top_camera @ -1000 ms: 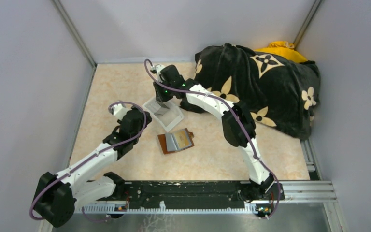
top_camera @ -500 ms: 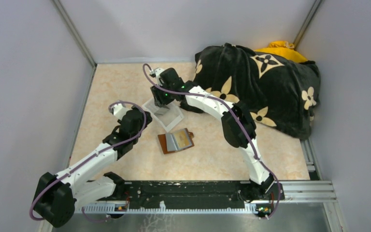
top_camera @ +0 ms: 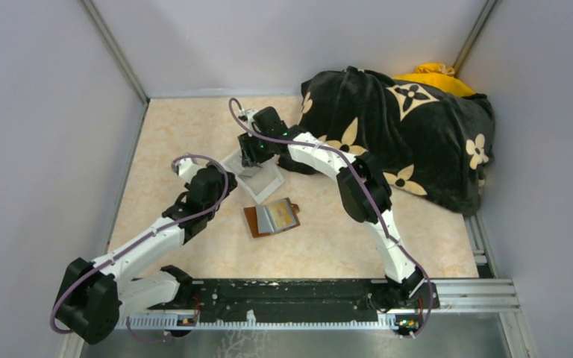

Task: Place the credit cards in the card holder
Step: Pick up the credit card from the storage box.

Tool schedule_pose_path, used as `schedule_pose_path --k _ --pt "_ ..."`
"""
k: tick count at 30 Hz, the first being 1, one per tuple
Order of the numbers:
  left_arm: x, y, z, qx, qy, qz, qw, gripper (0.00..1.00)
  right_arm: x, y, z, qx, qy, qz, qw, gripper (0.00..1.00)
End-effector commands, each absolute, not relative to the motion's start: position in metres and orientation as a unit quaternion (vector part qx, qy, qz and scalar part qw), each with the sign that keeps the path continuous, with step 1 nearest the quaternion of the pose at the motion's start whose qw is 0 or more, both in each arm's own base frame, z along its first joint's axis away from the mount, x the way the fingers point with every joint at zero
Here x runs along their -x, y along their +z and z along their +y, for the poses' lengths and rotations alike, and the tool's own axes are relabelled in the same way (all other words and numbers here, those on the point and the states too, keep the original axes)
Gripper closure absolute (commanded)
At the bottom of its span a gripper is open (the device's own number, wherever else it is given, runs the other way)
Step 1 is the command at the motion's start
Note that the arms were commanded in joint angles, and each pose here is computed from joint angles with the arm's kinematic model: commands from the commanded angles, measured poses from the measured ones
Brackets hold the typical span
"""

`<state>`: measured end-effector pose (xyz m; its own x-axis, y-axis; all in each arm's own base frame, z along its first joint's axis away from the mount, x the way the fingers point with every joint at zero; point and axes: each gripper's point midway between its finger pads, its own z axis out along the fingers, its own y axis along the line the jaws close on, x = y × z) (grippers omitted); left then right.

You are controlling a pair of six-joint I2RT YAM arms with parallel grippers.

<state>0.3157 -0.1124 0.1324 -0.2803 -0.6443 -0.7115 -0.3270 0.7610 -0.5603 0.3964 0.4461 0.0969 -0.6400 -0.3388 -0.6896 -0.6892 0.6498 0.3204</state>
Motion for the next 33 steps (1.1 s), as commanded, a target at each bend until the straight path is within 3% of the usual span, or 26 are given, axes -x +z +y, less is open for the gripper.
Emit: schedule_pose_path --k 1,5,17,27,33 --pt "-0.322 0.133 -0.116 0.304 -0.162 0.785 0.515 0.32 -0.411 0.123 0.46 0.295 0.324 0.836 0.329 0.53" --pt "-0.323 0.127 -0.115 0.311 -0.163 0.787 0.506 0.33 -0.408 0.119 0.46 0.293 0.328 0.839 0.321 0.53" --pt "-0.315 0.091 -0.109 0.333 -0.164 0.803 0.466 0.6 -0.403 0.11 0.46 0.292 0.335 0.842 0.305 0.56" --pt "-0.327 0.06 -0.119 0.338 -0.161 0.821 0.432 0.61 -0.403 0.095 0.457 0.293 0.32 0.853 0.292 0.56" --pt "-0.335 0.056 -0.124 0.349 -0.187 0.813 0.428 0.6 -0.397 0.098 0.458 0.301 0.321 0.85 0.289 0.7"
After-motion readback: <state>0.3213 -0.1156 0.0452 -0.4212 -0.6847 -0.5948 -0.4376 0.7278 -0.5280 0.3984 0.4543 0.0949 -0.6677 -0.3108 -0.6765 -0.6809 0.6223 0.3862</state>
